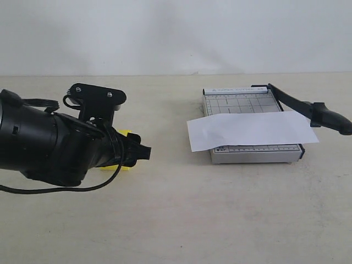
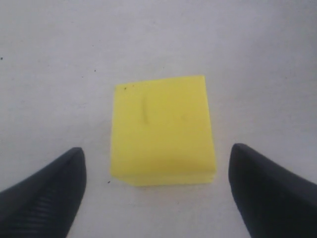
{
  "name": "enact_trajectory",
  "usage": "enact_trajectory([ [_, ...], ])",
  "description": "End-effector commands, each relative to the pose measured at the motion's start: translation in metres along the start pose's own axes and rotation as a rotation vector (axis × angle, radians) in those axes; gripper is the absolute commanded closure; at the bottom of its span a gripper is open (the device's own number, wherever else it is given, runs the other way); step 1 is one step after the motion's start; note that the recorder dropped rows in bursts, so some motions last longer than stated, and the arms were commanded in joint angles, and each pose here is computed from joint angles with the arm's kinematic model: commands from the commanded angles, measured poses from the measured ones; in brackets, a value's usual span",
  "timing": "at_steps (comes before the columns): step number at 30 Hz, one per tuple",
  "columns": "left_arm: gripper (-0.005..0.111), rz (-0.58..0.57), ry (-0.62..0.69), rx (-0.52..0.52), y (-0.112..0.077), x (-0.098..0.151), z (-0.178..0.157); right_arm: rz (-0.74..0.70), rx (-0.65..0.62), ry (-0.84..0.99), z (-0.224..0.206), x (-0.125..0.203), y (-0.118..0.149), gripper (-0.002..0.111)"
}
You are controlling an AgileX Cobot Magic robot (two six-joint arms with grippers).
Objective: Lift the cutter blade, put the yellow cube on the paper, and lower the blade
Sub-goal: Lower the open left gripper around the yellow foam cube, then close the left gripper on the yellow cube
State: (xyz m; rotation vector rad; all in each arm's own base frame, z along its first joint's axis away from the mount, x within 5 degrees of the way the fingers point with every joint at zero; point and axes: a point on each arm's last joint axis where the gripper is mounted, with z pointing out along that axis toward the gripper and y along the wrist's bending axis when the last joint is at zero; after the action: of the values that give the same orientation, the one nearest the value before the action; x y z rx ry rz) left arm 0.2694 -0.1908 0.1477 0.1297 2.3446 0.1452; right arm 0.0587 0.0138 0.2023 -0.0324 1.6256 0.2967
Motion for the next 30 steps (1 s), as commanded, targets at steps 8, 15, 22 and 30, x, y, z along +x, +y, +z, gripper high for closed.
enact_trajectory([
  [8, 0.031, -0.126, 0.030, 0.014, 0.019, -0.008, 0.014, -0.008, -0.001, -0.009, 0.000, -0.001, 0.000, 0.108],
  [15, 0.031, -0.102, 0.081, 0.018, 0.014, 0.005, 0.027, -0.008, -0.001, -0.009, 0.000, -0.001, 0.000, 0.108],
  [22, 0.031, -0.095, 0.093, 0.014, 0.013, 0.008, 0.031, -0.008, -0.001, -0.009, 0.000, -0.001, 0.000, 0.108],
  [30, 0.031, -0.120, 0.068, 0.092, 0.011, -0.003, 0.018, -0.008, -0.001, -0.009, 0.000, -0.001, 0.000, 0.108],
])
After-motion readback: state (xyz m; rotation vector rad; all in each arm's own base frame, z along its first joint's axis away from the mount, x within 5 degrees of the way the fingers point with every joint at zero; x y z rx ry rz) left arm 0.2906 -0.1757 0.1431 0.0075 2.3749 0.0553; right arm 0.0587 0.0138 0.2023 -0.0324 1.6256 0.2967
